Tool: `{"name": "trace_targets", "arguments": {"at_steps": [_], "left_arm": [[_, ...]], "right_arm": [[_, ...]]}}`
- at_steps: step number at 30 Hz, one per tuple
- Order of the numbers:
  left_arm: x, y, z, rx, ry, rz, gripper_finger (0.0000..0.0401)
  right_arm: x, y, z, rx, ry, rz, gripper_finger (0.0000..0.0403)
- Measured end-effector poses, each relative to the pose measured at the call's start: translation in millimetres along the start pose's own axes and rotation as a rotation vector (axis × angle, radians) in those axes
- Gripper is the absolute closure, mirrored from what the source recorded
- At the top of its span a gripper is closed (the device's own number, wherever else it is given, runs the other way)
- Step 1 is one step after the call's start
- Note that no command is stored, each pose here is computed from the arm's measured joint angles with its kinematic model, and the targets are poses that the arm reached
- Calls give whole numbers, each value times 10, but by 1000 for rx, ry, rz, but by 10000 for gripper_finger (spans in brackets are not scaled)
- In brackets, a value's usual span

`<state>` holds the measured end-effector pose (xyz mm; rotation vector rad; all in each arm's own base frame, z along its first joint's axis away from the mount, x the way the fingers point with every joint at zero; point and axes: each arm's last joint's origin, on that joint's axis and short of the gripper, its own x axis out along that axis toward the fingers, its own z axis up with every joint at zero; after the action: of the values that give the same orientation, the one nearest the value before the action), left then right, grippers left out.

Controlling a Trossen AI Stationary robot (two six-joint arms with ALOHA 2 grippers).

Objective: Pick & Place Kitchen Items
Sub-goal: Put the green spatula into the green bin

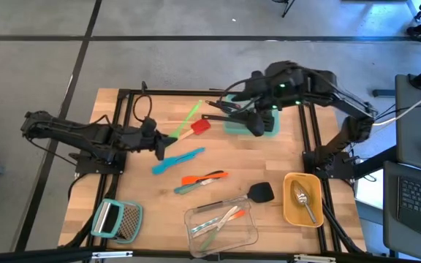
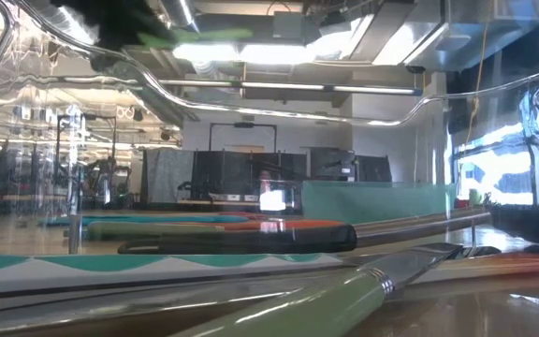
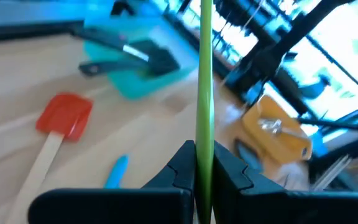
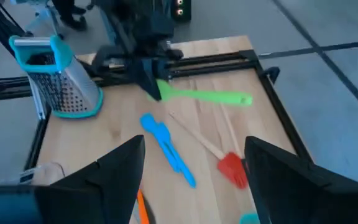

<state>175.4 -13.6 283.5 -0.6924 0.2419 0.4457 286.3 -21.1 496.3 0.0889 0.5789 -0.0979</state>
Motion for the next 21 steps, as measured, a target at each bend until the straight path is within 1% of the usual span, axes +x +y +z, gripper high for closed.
{"name": "trace_targets", "arguments": {"at_steps": [3,4,7,10,13,16,18,19,21], "left_arm": [[58,-53,68,-7,-64,-35,386],[76,-54,75,-1,-71,-36,386],[162,-86,111,4,-105,-58,386],[270,-120,142,8,-131,-93,386],[412,-153,161,9,-143,-147,386],[586,-189,194,-7,-174,-223,386],[721,-216,225,-26,-212,-295,386],[781,-218,233,-32,-227,-321,387],[891,-236,261,-53,-276,-394,387]], "right_arm": [[-28,-1,-112,24,-42,4,123],[8,-10,-206,40,-22,-7,123],[91,-36,-489,104,-48,-32,123],[109,-57,-759,194,-172,-12,123],[126,-74,-995,301,-333,37,123],[141,-85,-1183,409,-486,123,123],[167,-92,-1275,469,-583,172,123],[197,-95,-1348,492,-592,183,123],[251,-98,-1408,538,-630,214,123]]}}
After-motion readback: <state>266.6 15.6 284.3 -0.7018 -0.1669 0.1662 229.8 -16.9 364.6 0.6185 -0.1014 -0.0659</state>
